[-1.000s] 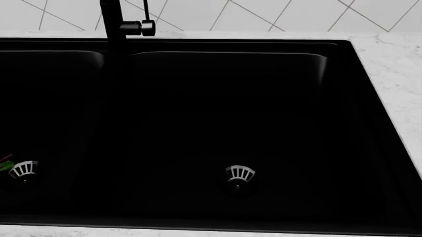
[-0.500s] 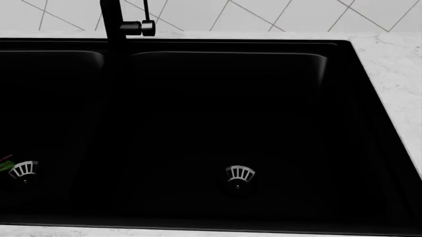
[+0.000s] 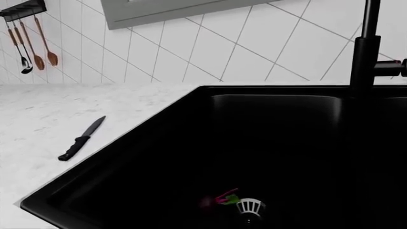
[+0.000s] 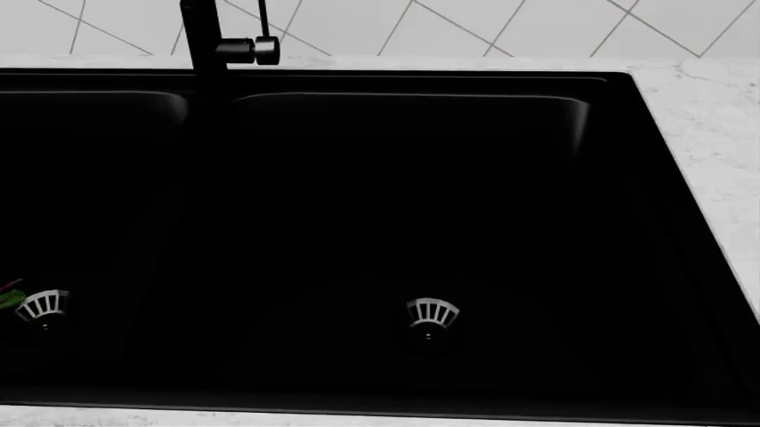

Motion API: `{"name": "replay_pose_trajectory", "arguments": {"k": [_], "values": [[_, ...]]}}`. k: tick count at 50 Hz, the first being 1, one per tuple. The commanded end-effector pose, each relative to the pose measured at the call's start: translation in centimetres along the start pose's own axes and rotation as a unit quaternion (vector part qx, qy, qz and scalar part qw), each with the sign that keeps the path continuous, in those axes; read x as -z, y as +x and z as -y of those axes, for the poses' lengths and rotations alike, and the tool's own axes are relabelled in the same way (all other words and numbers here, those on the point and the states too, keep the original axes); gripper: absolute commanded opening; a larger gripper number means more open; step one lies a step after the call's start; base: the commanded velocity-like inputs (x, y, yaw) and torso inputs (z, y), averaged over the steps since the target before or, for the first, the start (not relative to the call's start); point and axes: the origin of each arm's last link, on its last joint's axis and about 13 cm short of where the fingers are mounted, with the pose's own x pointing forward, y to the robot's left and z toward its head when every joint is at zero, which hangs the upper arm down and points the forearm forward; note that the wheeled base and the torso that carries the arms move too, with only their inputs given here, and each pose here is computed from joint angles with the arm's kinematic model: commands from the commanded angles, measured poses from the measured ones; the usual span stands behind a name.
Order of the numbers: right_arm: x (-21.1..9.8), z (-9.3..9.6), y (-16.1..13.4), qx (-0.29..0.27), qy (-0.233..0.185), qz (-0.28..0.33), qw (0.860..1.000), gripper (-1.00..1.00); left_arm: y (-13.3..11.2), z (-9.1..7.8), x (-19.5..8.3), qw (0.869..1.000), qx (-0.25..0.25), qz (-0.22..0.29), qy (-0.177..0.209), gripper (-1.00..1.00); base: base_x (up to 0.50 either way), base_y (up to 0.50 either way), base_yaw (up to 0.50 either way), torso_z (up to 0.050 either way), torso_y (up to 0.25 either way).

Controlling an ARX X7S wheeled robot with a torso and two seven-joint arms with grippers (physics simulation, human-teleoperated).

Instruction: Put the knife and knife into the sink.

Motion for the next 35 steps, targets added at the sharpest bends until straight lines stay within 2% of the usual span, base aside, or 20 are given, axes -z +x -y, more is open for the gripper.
{"name": "replay_pose_trajectory", "arguments": {"k": [1, 4, 5, 6, 7, 8, 10, 11, 18, 27, 35], "values": [[-2.6, -1.6, -1.6, -0.050, -0.023, 0.066, 0.996, -1.00, 0.3, -0.4, 0.1, 1.000, -0.013, -0.003, -0.011, 1.00, 0.00, 0.00, 0.00, 0.000, 0.000], [-2.4, -1.8, -1.7, -0.070, -0.038, 0.072, 0.994, -1.00, 0.4, -0.3, 0.1, 1.000, -0.011, -0.003, -0.010, 1.00, 0.00, 0.00, 0.00, 0.000, 0.000], [-0.4, -1.6, 0.2, -0.015, -0.035, 0.005, 0.999, -1.00, 0.4, -0.2, 0.1, 1.000, -0.011, -0.003, -0.009, 1.00, 0.00, 0.00, 0.00, 0.000, 0.000], [1.7, -2.7, 1.7, -0.057, -0.070, -0.033, 0.995, -1.00, 0.4, -0.3, 0.1, 1.000, -0.011, -0.002, -0.009, 1.00, 0.00, 0.00, 0.00, 0.000, 0.000], [2.7, -4.0, 1.7, -0.070, -0.125, -0.081, 0.986, -1.00, 0.4, -0.3, 0.1, 1.000, -0.012, -0.002, -0.010, 1.00, 0.00, 0.00, 0.00, 0.000, 0.000], [1.5, -4.9, 1.5, -0.085, -0.124, -0.054, 0.987, -1.00, 0.4, -0.3, 0.1, 1.000, -0.012, -0.002, -0.010, 1.00, 0.00, 0.00, 0.00, 0.000, 0.000], [-3.0, -5.8, 0.1, -0.112, -0.084, 0.049, 0.989, -1.00, 0.5, -0.2, 0.2, 1.000, -0.011, -0.003, -0.010, 1.00, 0.00, 0.00, 0.00, 0.000, 0.000], [-4.4, -6.3, -0.3, -0.124, -0.074, 0.078, 0.986, -1.00, 0.5, -0.1, 0.2, 1.000, -0.010, -0.003, -0.009, 1.00, 0.00, 0.00, 0.00, 0.000, 0.000], [-5.9, -10.4, 0.6, -0.180, -0.110, 0.087, 0.974, -1.00, 0.7, 0.0, 0.1, 1.000, -0.008, -0.002, -0.009, 1.00, 0.00, 0.00, 0.00, 0.000, 0.000], [-7.0, -14.2, 1.7, -0.235, -0.140, 0.085, 0.958, -1.00, 0.6, 0.1, 0.0, 1.000, -0.007, 0.000, -0.007, 1.00, 0.00, 0.00, 0.00, 0.000, 0.000], [-6.6, -17.7, 3.7, -0.300, -0.139, 0.062, 0.942, -1.00, 0.6, 0.3, 0.0, 1.000, -0.004, -0.001, -0.005, 1.00, 0.00, 0.00, 0.00, 0.000, 0.000]]}}
